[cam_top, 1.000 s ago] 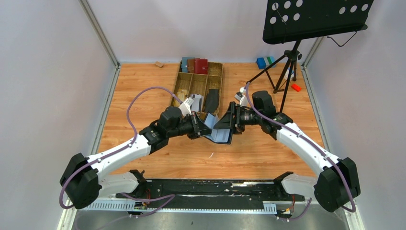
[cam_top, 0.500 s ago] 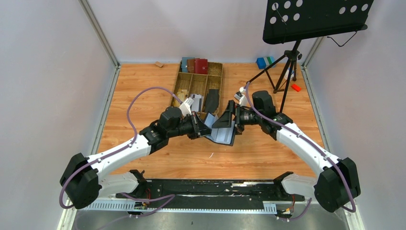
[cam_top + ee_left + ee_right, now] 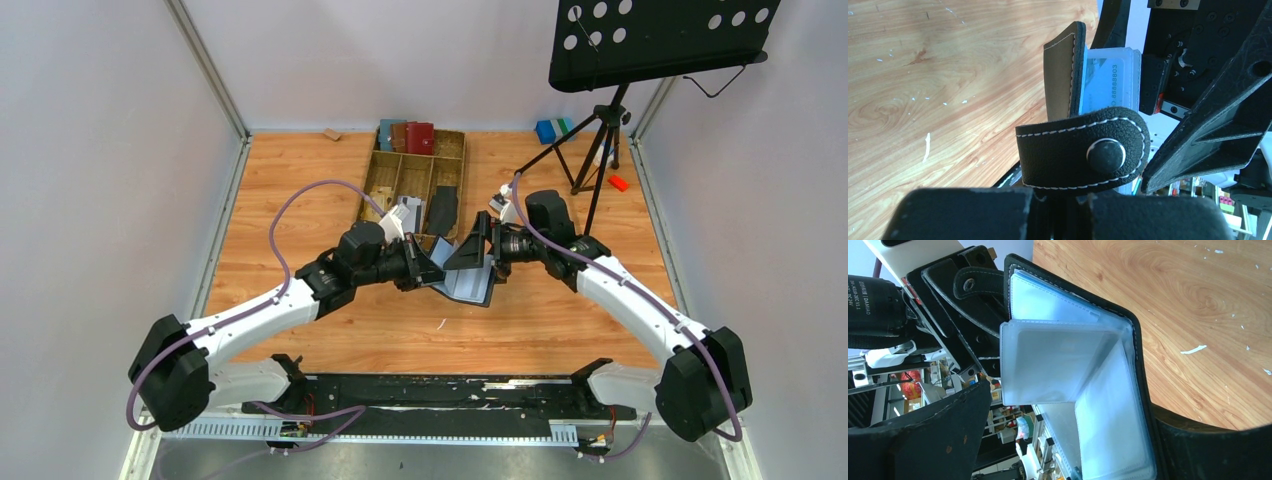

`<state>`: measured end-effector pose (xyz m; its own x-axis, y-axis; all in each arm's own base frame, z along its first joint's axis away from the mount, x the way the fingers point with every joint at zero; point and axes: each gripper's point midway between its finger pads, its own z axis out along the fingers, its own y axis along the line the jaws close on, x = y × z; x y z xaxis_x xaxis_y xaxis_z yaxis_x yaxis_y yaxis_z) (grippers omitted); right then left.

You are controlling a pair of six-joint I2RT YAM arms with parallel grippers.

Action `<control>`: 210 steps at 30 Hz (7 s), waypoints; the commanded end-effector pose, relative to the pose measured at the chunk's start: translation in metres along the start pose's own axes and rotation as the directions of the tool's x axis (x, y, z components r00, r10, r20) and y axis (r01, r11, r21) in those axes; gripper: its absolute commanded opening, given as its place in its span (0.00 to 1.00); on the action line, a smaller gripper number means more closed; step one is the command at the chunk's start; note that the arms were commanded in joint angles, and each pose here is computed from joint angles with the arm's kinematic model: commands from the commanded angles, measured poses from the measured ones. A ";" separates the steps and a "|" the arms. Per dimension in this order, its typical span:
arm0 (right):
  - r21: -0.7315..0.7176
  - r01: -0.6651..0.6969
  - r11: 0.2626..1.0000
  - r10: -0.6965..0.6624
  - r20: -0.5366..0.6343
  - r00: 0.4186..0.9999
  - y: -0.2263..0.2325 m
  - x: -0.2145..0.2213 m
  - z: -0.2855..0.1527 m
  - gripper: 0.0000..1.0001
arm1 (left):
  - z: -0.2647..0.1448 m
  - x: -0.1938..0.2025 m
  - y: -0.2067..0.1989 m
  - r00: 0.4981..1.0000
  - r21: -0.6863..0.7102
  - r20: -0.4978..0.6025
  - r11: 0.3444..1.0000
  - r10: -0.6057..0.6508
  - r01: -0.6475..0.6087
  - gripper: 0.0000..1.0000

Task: Take the credit cards out of the card holder
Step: Remove the credit card from the card holder.

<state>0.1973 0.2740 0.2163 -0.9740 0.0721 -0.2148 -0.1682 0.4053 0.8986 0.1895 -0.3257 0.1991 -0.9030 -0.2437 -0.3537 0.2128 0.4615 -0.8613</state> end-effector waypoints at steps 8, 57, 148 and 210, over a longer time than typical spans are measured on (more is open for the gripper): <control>-0.010 0.037 0.999 -0.037 0.006 0.999 0.009 -0.004 0.000 0.62 | 0.000 -0.009 -0.024 0.999 0.056 0.019 0.998 0.036 -0.037 0.00; -0.037 0.097 0.995 -0.093 0.099 0.991 0.024 -0.017 -0.016 0.71 | 0.007 0.000 -0.024 0.999 0.116 -0.011 0.993 -0.037 0.038 0.00; 0.119 0.035 0.992 -0.038 0.027 0.999 -0.006 -0.011 -0.006 0.31 | 0.007 0.000 -0.008 0.998 -0.038 -0.022 0.997 0.060 -0.061 0.00; -0.071 0.035 0.997 -0.033 0.041 0.999 0.019 -0.011 -0.015 0.00 | 0.011 -0.004 -0.022 0.999 0.041 0.014 0.999 0.029 -0.030 0.00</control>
<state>0.2046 0.2605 0.2238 -0.9658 0.1239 -0.2277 -0.1579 0.4155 0.8958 0.1916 -0.3287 0.1886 -0.9001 -0.2347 -0.3670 0.1986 0.5287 -0.8253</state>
